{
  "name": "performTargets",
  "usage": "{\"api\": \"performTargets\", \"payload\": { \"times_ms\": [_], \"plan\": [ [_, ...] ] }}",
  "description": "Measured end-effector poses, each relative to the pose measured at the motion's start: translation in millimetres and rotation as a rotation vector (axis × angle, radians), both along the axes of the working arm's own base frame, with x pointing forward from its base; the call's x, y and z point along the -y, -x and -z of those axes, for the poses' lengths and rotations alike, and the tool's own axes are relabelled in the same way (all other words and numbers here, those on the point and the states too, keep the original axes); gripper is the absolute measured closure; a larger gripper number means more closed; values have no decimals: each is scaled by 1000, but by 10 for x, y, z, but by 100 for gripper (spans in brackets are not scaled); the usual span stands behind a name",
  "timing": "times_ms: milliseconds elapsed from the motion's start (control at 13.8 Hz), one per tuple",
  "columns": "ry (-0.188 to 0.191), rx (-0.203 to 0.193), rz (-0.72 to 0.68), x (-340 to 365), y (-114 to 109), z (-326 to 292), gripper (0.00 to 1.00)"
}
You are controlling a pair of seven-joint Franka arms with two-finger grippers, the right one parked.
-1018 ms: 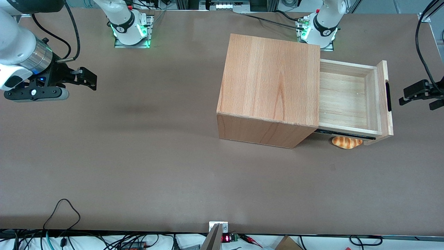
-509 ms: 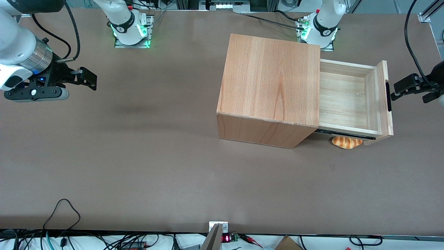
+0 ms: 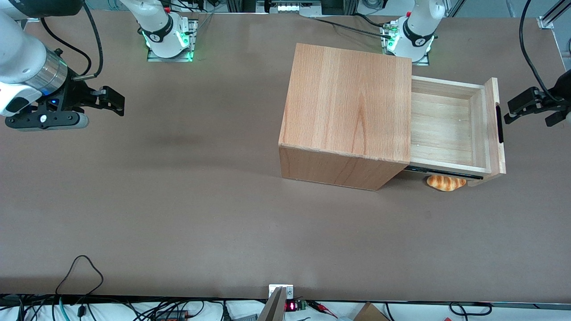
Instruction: Open top drawer with left arm
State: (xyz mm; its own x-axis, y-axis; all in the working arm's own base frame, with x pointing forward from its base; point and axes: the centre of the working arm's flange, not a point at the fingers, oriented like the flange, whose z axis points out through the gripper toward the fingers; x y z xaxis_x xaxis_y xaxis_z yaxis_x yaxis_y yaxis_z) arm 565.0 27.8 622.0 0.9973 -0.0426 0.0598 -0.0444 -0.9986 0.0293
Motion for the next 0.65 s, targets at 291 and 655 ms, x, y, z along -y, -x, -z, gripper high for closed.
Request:
{"api": "performTargets", "payload": {
  "times_ms": [291,655],
  "plan": [
    [0,6,5,42,56,-9,0],
    [0,14,-18,-18,60,-41,0]
  ]
}}
